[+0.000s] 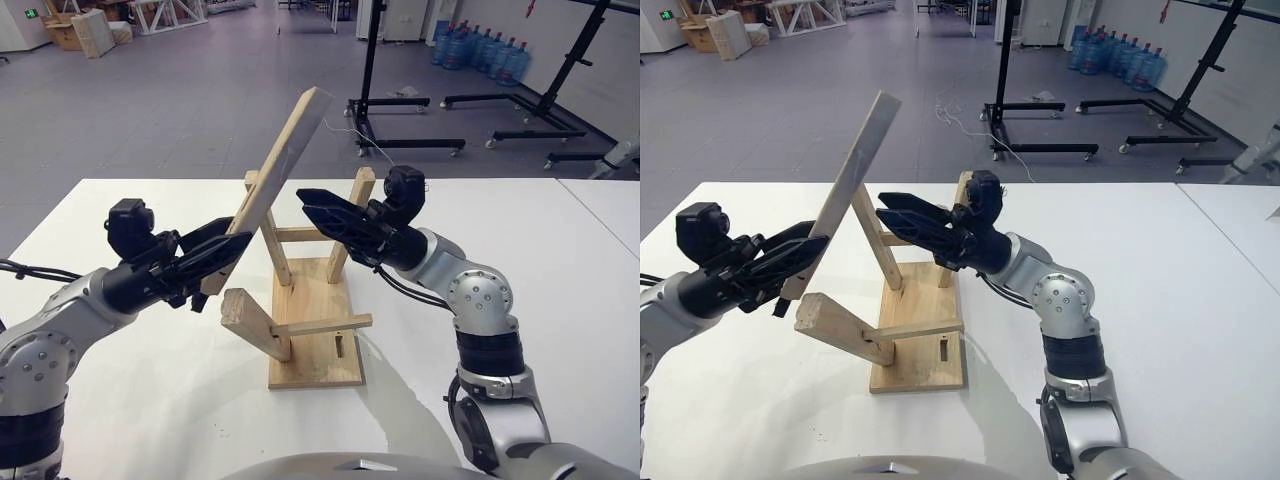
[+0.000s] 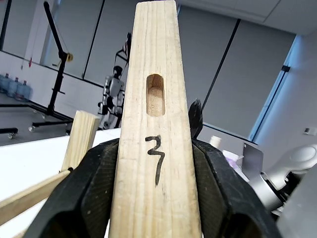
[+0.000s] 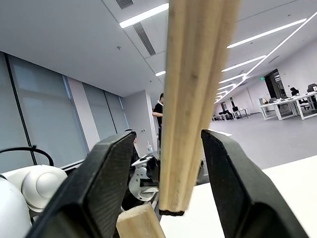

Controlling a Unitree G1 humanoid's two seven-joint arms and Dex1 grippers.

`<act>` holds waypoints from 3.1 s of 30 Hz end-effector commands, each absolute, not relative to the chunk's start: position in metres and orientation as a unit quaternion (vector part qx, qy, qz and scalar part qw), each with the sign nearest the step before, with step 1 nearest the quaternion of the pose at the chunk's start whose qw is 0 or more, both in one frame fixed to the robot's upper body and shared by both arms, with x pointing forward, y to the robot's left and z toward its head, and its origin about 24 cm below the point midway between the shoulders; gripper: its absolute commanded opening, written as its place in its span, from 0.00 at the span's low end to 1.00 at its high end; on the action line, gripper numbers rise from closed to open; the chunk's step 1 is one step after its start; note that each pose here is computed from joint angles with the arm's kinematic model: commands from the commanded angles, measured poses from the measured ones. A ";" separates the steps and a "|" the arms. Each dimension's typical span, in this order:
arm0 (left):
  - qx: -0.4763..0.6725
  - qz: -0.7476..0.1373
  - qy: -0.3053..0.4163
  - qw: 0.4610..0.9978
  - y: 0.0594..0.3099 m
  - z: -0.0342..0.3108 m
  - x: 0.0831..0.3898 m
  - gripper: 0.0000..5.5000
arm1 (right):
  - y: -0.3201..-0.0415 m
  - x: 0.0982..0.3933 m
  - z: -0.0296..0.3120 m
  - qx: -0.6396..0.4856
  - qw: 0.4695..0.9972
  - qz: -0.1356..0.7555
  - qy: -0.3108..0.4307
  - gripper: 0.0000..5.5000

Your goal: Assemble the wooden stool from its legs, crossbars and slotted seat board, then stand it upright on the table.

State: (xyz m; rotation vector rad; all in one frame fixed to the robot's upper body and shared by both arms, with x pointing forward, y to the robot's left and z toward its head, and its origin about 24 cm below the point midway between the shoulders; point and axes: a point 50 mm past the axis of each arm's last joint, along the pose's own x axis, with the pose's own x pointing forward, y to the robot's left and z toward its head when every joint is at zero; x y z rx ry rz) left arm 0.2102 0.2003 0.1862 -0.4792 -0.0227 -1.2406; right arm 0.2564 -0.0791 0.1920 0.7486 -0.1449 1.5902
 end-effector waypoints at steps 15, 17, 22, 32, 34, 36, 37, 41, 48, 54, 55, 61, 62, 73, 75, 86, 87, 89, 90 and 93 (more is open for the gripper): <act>-0.162 -0.628 0.024 0.761 0.192 0.190 0.220 0.37 | -0.065 0.266 0.186 0.358 0.647 0.671 -0.044 0.60; -0.160 -0.630 0.028 0.759 0.192 0.189 0.220 0.37 | -0.063 0.268 0.186 0.351 0.651 0.671 -0.047 0.66; -0.166 -0.631 0.035 0.758 0.194 0.186 0.220 0.37 | -0.061 0.269 0.193 0.342 0.648 0.677 -0.071 0.73; -0.161 -0.630 0.041 0.758 0.197 0.185 0.222 0.37 | -0.063 0.266 0.203 0.360 0.602 0.709 -0.080 0.48; -0.158 -0.629 0.043 0.760 0.198 0.183 0.222 0.37 | -0.063 0.264 0.203 0.359 0.595 0.715 -0.077 0.43; -0.156 -0.627 0.044 0.762 0.198 0.182 0.222 0.37 | -0.062 0.264 0.203 0.355 0.593 0.719 -0.075 0.38; -0.155 -0.627 0.044 0.762 0.198 0.182 0.221 0.37 | -0.063 0.264 0.203 0.353 0.594 0.719 -0.074 0.38; -0.159 -0.615 0.039 0.771 0.199 0.181 0.223 0.37 | -0.064 0.266 0.201 0.333 0.613 0.713 -0.078 0.38; -0.199 -0.536 0.014 0.820 0.217 0.177 0.235 0.56 | -0.075 0.268 0.207 0.299 0.655 0.678 -0.147 0.38; -0.213 -0.448 -0.012 0.868 0.250 0.170 0.219 0.69 | -0.133 0.259 0.199 0.238 0.695 0.666 -0.131 0.38; -0.217 -0.435 -0.016 0.874 0.255 0.168 0.215 0.71 | -0.146 0.258 0.194 0.235 0.702 0.661 -0.120 0.38; -0.262 -0.369 -0.030 0.891 0.264 0.148 0.182 0.75 | -0.199 0.253 0.155 0.242 0.725 0.644 -0.031 0.38; -0.264 -0.363 -0.030 0.893 0.264 0.147 0.181 0.75 | -0.199 0.251 0.148 0.242 0.721 0.649 -0.016 0.38; -0.269 -0.355 -0.006 0.895 0.263 0.145 0.178 0.75 | -0.186 0.250 0.112 0.188 0.713 0.675 0.032 0.37; -0.269 -0.366 -0.003 0.891 0.260 0.148 0.178 0.75 | -0.189 0.252 0.114 0.175 0.723 0.668 0.020 0.37; -0.258 -0.377 0.006 0.890 0.249 0.149 0.172 0.75 | -0.173 0.237 0.139 0.114 0.724 0.681 -0.002 0.37; -0.258 -0.378 0.007 0.889 0.249 0.149 0.173 0.75 | -0.172 0.237 0.138 0.104 0.720 0.686 0.000 0.37; -0.258 -0.383 0.009 0.887 0.247 0.150 0.175 0.75 | -0.172 0.236 0.138 0.086 0.713 0.696 -0.004 0.37; -0.257 -0.386 0.010 0.886 0.247 0.150 0.176 0.75 | -0.172 0.236 0.138 0.081 0.711 0.698 -0.005 0.37; -0.255 -0.393 0.018 0.883 0.246 0.149 0.176 0.75 | -0.172 0.243 0.142 0.058 0.720 0.690 -0.032 0.37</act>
